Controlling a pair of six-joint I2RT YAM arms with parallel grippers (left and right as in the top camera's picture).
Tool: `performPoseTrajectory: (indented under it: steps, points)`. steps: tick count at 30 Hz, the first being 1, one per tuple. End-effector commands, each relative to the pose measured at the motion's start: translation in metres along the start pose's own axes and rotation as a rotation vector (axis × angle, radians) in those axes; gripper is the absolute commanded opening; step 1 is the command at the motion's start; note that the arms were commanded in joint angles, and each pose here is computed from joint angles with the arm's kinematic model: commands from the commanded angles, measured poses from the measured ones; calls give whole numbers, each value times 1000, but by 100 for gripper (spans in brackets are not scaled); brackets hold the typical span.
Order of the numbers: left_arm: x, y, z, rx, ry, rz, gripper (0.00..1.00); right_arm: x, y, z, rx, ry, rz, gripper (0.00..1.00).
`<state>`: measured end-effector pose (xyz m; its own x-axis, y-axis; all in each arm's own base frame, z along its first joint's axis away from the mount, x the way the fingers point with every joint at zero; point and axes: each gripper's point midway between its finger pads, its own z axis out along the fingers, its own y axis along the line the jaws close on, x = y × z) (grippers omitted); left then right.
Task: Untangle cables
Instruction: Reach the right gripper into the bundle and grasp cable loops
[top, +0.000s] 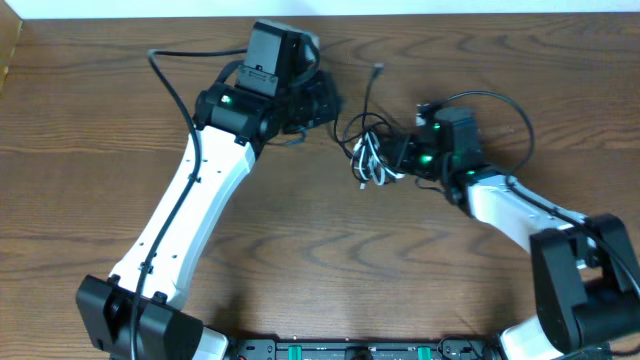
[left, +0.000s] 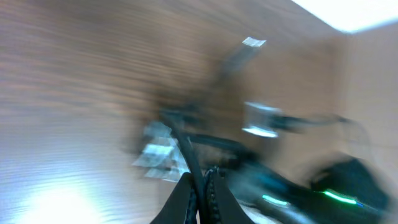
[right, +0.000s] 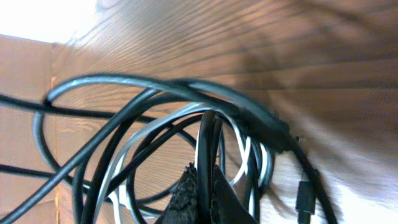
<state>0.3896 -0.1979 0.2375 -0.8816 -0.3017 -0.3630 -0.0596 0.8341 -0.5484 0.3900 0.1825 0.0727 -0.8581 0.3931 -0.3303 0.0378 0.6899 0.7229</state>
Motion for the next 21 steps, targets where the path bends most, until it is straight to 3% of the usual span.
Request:
performPoseTrajectory:
  steps: [1,6,21]
  points:
    - [-40,59,-28,-317,-213,45,8,-29,6,-30,2,-75,-77,1]
    - [-51,108,-45,-521,-265,14,8,-41,-4,-66,57,-98,-104,1]
    - [-64,167,-56,-636,-242,-26,7,-30,-27,-85,174,-64,-115,1]
